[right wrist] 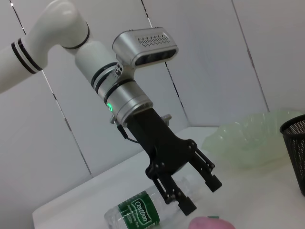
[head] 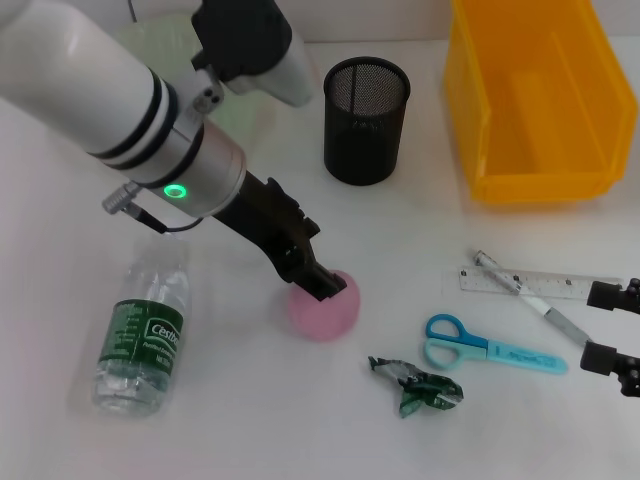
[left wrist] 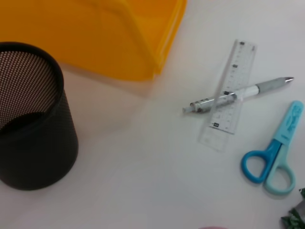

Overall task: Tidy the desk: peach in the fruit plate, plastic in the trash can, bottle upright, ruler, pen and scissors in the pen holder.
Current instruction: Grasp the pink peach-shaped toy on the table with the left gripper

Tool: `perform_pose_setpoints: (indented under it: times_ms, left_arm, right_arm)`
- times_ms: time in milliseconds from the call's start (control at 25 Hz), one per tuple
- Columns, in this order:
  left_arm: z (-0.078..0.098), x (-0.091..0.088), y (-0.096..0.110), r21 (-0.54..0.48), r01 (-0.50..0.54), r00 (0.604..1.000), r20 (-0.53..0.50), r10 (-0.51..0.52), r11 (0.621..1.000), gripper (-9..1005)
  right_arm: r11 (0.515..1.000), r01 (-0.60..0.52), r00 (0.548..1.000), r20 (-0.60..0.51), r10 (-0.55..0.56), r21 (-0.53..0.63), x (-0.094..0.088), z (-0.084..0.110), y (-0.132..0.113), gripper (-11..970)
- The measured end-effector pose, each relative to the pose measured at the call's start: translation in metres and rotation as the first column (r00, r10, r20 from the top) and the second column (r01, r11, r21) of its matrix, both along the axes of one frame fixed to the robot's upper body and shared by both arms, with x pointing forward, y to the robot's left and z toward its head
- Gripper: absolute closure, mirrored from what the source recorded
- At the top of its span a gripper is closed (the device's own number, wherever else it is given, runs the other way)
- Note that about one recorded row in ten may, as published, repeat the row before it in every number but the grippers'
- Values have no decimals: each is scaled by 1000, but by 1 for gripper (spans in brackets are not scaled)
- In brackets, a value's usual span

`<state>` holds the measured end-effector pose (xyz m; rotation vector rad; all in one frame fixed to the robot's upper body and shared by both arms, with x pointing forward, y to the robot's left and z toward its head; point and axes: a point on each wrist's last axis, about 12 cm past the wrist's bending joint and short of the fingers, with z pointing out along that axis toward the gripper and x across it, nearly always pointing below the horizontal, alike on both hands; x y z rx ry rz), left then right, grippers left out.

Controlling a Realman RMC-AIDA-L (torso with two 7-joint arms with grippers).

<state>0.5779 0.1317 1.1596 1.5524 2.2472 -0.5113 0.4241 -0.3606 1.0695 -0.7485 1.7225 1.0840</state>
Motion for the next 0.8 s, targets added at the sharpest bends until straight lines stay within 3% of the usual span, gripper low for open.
perform_pose_setpoints:
  times_ms: [120,520,720,800]
  left_arm:
    - [-11,-4,-2,22,16,1000,-6,-16,1000,250]
    - [-23,-8,-2,39,23,1000,-9,-23,999,256]
    - [-27,-11,-3,43,33,999,-2,-32,999,441]
    - [-28,-12,-3,44,38,999,-2,-37,998,602]
  right_arm:
    - [1000,4,1000,-2,-4,0,0,-1,1,127]
    - [1000,4,1000,-10,-4,11,3,-3,3,129]
    - [1000,2,1000,-11,-2,14,3,-3,4,130]
    - [1000,3,1000,-11,-3,14,3,-3,4,131]
